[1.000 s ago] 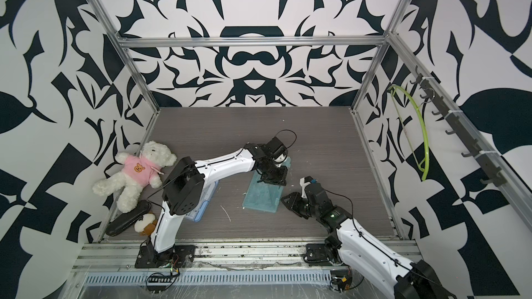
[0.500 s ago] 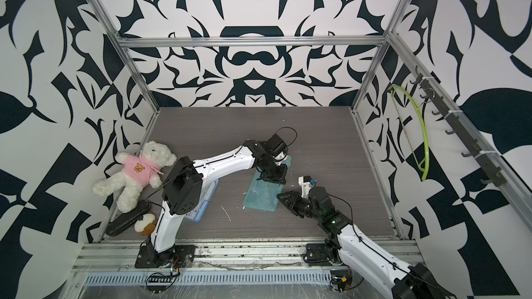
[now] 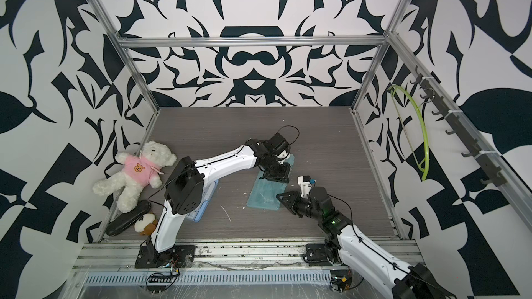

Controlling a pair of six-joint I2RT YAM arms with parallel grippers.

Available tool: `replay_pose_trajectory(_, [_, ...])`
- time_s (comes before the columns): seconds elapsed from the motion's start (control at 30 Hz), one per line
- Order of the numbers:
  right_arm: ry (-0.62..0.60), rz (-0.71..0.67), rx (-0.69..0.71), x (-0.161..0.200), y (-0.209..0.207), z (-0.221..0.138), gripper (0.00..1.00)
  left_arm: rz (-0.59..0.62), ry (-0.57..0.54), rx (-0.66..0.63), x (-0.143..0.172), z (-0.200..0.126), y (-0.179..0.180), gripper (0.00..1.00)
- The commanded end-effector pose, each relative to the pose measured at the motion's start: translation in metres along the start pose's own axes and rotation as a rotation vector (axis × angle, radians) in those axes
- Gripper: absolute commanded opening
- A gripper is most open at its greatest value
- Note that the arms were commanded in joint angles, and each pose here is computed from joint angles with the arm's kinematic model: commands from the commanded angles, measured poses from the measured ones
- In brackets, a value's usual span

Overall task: Open the ruler set and take out the ruler
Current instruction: Open the ruler set box at the center of the board.

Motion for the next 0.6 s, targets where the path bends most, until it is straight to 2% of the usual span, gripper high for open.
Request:
replay_pose_trajectory(0.0, [-0.01,-0.035,-0.023,-0.003,0.007,-0.001,0.22,0.002,0.011,0.011,-0.001,0.002,-0.004,0.0])
replay_pose_trajectory(0.2, [-0.01,-0.042,-0.006,-0.004,0.007,-0.002,0.17,-0.001,0.007,0.005,-0.003,0.002,-0.002,0.0])
replay_pose_trajectory(0.3, [0.001,-0.055,0.014,-0.004,0.007,-0.003,0.11,-0.001,-0.002,-0.002,-0.005,0.003,0.0,0.0])
replay_pose_trajectory(0.57, [0.083,-0.116,0.179,-0.004,0.001,-0.009,0.04,-0.013,-0.011,-0.019,-0.011,0.01,0.013,0.0])
Point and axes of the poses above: each gripper's point midway between its finger pads, its own z axis out along the fingers, its own y axis along the line the jaws close on, x = y × z, the point moved 4 cm from there along -z, back along the fingers, and after that the axes turned 15 degrees about -z, right-handed, at the moved point
